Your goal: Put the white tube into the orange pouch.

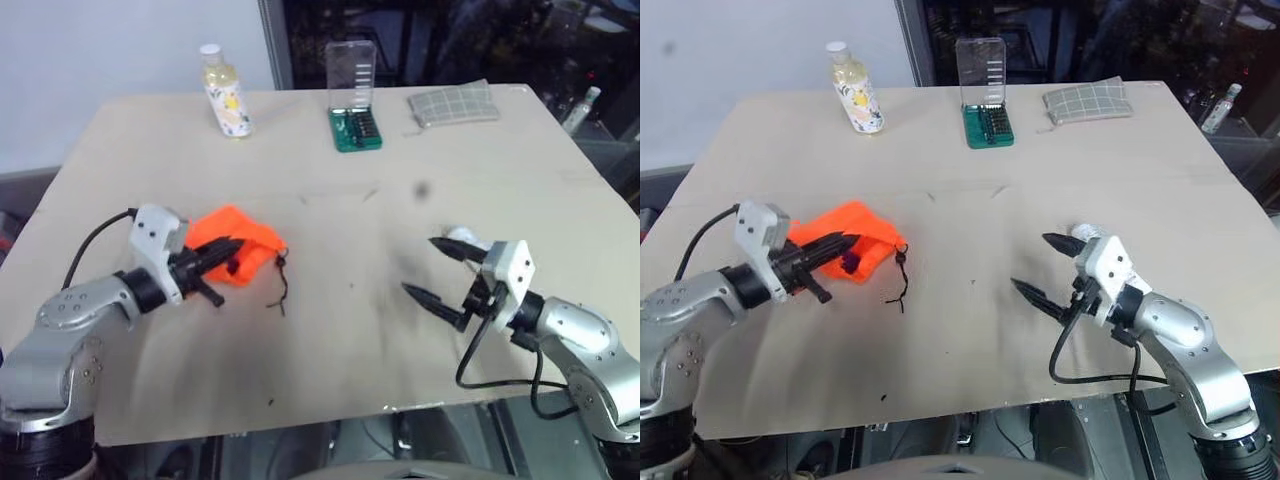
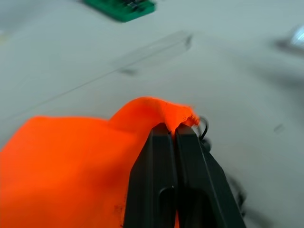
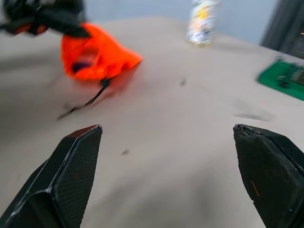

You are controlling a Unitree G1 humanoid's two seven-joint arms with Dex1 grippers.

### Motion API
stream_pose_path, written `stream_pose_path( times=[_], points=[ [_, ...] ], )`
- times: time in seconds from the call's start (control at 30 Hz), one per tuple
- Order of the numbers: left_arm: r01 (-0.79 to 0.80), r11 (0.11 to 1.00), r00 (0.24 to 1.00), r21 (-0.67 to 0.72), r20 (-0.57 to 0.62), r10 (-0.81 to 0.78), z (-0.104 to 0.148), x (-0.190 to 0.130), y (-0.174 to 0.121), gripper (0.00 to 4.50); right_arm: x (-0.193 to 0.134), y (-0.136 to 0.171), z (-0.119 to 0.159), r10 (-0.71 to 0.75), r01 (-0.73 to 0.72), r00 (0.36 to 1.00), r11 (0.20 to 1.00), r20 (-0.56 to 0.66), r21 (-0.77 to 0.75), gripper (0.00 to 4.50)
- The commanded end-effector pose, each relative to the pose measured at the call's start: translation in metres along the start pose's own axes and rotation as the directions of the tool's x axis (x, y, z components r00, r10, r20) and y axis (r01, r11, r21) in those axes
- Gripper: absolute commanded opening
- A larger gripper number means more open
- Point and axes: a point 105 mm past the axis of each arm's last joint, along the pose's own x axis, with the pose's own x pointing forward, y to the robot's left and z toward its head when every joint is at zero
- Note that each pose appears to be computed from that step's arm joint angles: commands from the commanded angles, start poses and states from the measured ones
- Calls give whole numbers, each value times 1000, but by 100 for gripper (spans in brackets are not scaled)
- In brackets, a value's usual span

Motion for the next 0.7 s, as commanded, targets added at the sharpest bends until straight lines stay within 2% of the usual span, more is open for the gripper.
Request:
stream_pose_path(
  times=[0.03,0.17,0.23,0.3,0.37,0.43,0.6,0.63,0.67,0.7],
  points=[
    [18,1000,999,-15,29,-18,17,5,-1,5,-2,2,24,-4,8,996,999,88,-50,450],
    [42,998,998,-52,52,-39,26,12,-3,5,-6,-8,20,-59,62,997,996,56,-65,450],
    [67,994,995,-88,76,-60,34,14,-6,5,-15,-31,1,-183,174,981,977,-59,-126,450],
    [102,988,992,-118,92,-92,41,16,-10,5,-28,-53,-20,-306,276,935,945,-178,-174,450],
    [132,982,988,-136,94,-120,43,18,-14,5,-42,-69,-36,-406,321,868,898,-286,-303,450],
    [151,980,986,-131,87,-140,43,20,-18,5,-50,-76,-55,-424,330,822,899,-381,-287,450],
    [153,980,985,-130,97,-141,48,27,-20,5,-60,-91,-83,-443,384,756,896,-482,-222,450],
    [155,979,985,-132,103,-142,50,29,-21,0,-62,-92,-88,-430,388,750,901,-503,-193,409],
    [155,979,984,-132,107,-141,51,31,-21,0,-64,-92,-91,-416,390,743,906,-524,-165,390],
    [153,979,984,-135,113,-138,52,32,-21,0,-66,-90,-95,-393,393,742,911,-543,-123,337]
  ],
)
